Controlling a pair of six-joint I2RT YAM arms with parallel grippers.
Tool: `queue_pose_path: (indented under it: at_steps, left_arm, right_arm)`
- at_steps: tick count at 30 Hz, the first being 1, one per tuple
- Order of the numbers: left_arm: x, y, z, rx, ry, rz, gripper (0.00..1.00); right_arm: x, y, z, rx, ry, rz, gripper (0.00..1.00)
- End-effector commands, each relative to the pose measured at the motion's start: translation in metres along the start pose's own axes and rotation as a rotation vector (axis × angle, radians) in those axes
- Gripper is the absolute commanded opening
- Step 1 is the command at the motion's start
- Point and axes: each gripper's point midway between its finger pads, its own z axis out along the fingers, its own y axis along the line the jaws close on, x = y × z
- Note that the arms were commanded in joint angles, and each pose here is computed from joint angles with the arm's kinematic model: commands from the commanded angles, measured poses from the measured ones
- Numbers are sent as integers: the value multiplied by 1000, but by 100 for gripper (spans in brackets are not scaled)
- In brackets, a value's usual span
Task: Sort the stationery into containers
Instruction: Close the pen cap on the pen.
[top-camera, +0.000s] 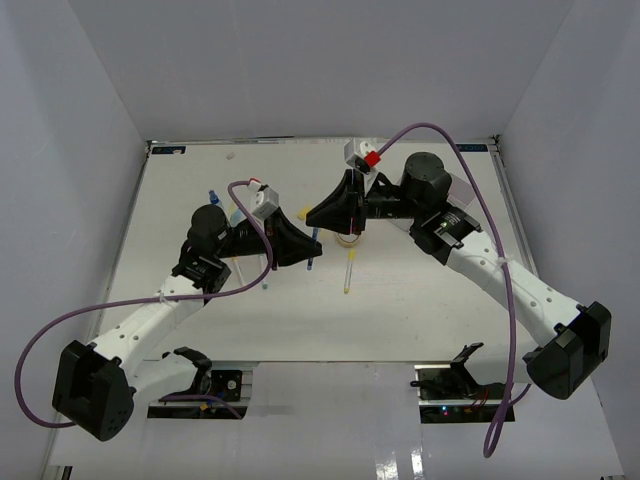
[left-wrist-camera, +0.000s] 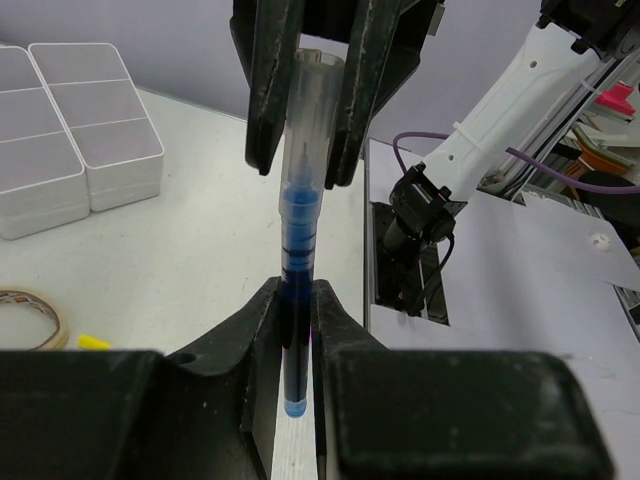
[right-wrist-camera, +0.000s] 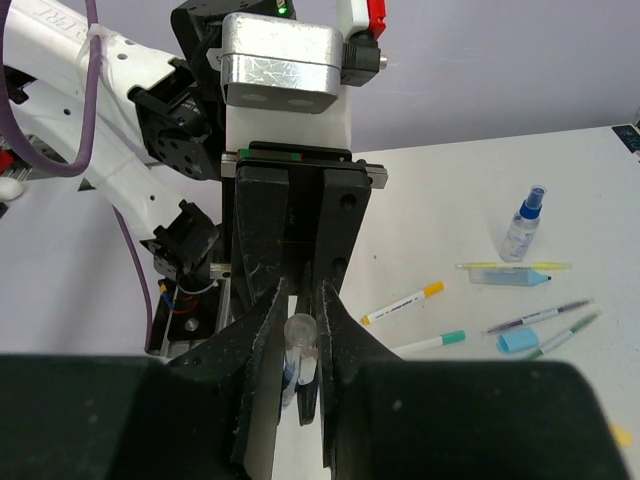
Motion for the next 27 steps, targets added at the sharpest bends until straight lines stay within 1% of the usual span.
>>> queue_pose_path:
  at_steps: [1, 9, 15, 20, 23, 27]
  left_arm:
    - [-32, -11, -6, 27, -86, 60, 0]
    - [-49, -8, -4, 23, -126, 82, 0]
    - [-61, -1, 0, 2, -140, 99, 0]
    - [-78, 4, -1, -49, -197, 166, 0]
    - [-84, 9, 0, -70, -202, 176, 0]
    - [-101, 11, 0, -97, -229, 243, 0]
  right_arm:
    - [24, -1, 2, -14, 48, 30, 8]
    - [51, -2, 3, -13, 111, 77, 8]
    - [62, 0, 11, -25, 135, 101, 8]
    - [71, 1, 13, -26, 154, 122, 8]
    - [77, -1, 12, -16, 169, 126, 8]
    - [86, -4, 10, 3, 197, 128, 8]
